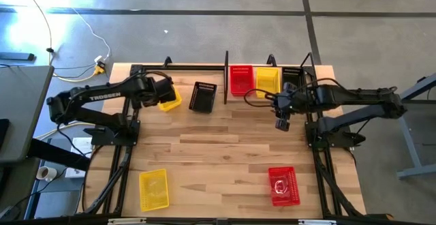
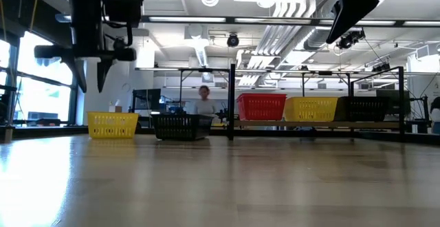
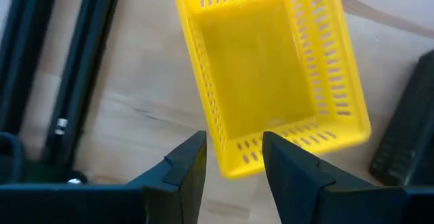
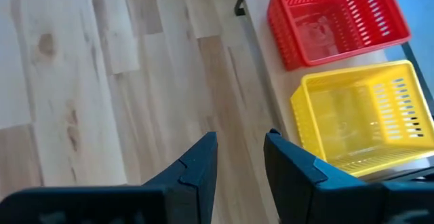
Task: Stack baskets on shelf by color
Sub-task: Stack the top yellow bin on top of the yellow bin on the shelf
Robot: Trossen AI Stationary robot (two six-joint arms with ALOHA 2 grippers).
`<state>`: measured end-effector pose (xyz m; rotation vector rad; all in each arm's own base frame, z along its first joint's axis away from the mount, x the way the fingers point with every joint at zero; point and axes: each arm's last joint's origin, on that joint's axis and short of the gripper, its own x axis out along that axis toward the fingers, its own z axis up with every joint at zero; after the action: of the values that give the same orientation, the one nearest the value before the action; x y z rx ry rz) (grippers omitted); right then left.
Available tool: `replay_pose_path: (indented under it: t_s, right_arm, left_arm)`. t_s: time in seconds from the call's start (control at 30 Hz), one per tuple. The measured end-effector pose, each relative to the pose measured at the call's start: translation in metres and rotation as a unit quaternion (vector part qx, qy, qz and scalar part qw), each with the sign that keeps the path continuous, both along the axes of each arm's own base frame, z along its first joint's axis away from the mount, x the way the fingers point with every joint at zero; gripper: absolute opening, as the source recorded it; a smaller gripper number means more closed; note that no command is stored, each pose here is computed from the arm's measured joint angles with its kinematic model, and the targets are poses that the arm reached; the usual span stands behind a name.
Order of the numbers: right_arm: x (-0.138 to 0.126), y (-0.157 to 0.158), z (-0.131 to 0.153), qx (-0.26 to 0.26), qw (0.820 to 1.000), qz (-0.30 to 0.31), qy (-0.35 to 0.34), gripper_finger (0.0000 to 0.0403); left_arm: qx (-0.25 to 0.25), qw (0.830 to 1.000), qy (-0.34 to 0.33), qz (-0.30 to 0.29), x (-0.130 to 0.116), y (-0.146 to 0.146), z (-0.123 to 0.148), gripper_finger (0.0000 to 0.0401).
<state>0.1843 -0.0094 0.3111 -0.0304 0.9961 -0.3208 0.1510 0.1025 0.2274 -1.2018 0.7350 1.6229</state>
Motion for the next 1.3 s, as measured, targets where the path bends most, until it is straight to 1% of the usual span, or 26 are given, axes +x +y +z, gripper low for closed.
replay_pose_path:
  t_s: [0.23, 0.37, 0.5, 0.67, 0.9, 1.0, 1.07, 1.13, 1.3]
  right_arm:
    - [0.0, -0.007, 0.0, -0.014, 1.0, 0.005, 0.008, 0.0108]
    - [-0.001, -0.009, 0.0, -0.018, 1.0, 0.006, 0.011, 0.0108]
    - [-0.001, -0.011, 0.0, -0.013, 1.0, 0.005, 0.011, 0.0108]
    - [-0.001, -0.011, 0.0, -0.008, 1.0, 0.006, 0.011, 0.0108]
    - [-0.001, -0.011, 0.0, -0.008, 1.0, 0.006, 0.01, 0.0108]
    - [-0.001, -0.011, 0.0, -0.008, 1.0, 0.006, 0.011, 0.0108]
    - [-0.001, -0.011, 0.0, -0.008, 1.0, 0.006, 0.011, 0.0108]
    - [-0.001, -0.011, 0.0, -0.008, 1.0, 0.006, 0.011, 0.0108]
    - [0.001, -0.011, 0.001, -0.008, 1.0, 0.006, 0.001, 0.0108]
  left_arm:
    - [0.016, 0.998, -0.027, 0.053, -0.004, 0.006, -0.024, 0.0134]
    - [0.025, 0.997, -0.027, 0.074, -0.008, 0.008, -0.034, 0.0134]
    - [0.022, 0.996, -0.021, 0.081, -0.011, 0.008, -0.038, 0.0134]
    - [0.03, 0.995, -0.009, 0.096, -0.017, 0.01, -0.044, 0.0133]
    - [0.05, 0.991, -0.048, 0.111, -0.019, 0.015, -0.064, 0.0133]
    - [0.051, 0.991, -0.052, 0.115, -0.021, 0.015, -0.069, 0.0132]
    - [0.049, 0.991, -0.052, 0.116, -0.022, 0.015, -0.07, 0.0125]
    - [0.049, 0.991, -0.051, 0.111, -0.022, 0.015, -0.07, 0.011]
    - [0.05, 0.993, -0.046, 0.095, -0.022, 0.016, -0.07, 0.0041]
